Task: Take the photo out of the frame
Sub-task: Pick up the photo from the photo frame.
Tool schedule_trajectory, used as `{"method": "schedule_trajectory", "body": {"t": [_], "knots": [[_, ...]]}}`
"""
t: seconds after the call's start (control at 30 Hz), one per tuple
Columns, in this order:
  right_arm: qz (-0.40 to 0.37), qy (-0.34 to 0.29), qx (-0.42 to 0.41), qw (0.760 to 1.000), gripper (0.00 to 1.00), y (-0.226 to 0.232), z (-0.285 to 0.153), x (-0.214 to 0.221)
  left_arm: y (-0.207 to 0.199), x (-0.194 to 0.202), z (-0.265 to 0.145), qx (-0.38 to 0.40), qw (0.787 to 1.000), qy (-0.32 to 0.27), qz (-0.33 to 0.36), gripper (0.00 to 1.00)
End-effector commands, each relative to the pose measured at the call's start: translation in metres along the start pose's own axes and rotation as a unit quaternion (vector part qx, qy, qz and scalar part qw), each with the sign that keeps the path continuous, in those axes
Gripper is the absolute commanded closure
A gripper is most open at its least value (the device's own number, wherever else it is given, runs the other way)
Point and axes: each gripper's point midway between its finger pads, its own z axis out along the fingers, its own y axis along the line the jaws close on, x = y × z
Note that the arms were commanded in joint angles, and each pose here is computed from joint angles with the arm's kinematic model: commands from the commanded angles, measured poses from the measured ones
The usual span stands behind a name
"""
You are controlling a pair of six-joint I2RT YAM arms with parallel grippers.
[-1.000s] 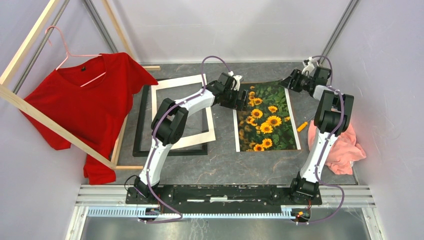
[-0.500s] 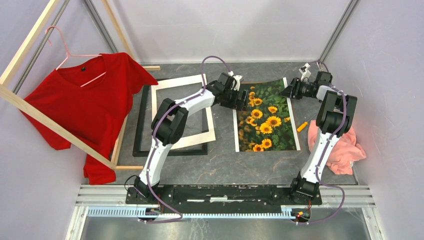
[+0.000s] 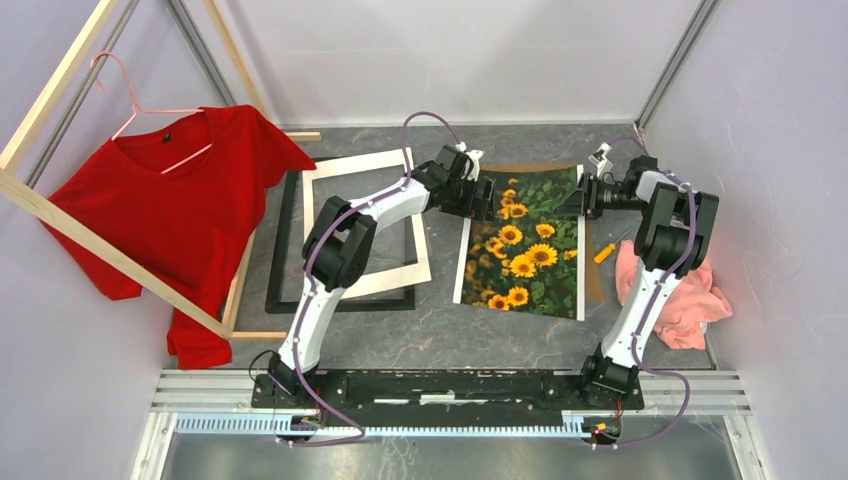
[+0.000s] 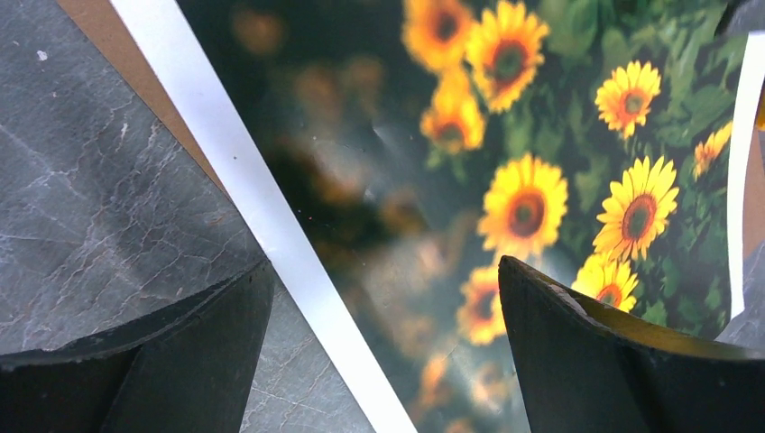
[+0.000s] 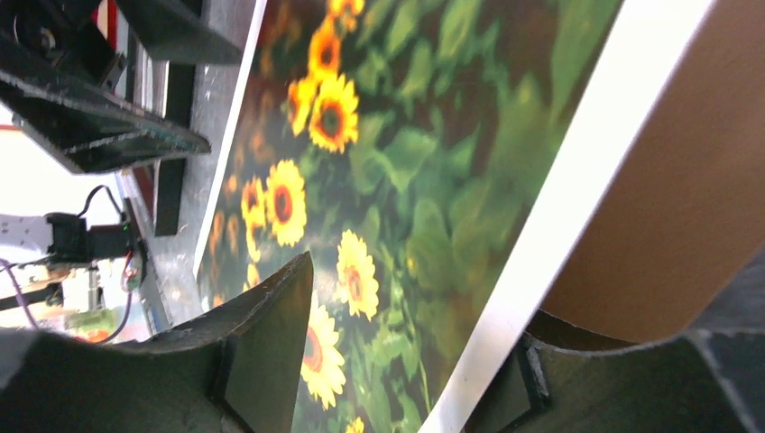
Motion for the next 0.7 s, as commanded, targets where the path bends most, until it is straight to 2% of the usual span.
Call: {"method": "schedule_trajectory", "body": {"t": [0.0, 0.33, 0.43, 0.67], "knots": [[0.026, 0.024, -0.019, 0.999, 0.42, 0.024, -0.010, 0.027, 0.008, 0.037, 0.018, -0.011, 0.998, 0.049, -0.046, 0.00], [0.043, 0.003, -0.044, 0.998, 0.88, 0.039, -0.012, 0.012, 0.001, 0.023, 0.008, 0.000, 0.999, 0.034, -0.038, 0.00], [0.033, -0.013, -0.052, 0.998, 0.94, 0.053, -0.021, -0.007, -0.006, 0.005, -0.004, 0.011, 1.000, 0.015, -0.025, 0.00], [-0.026, -0.048, -0.070, 0.996, 0.96, 0.100, -0.047, -0.050, -0.002, -0.038, -0.042, 0.047, 0.998, -0.040, -0.005, 0.00]]}}
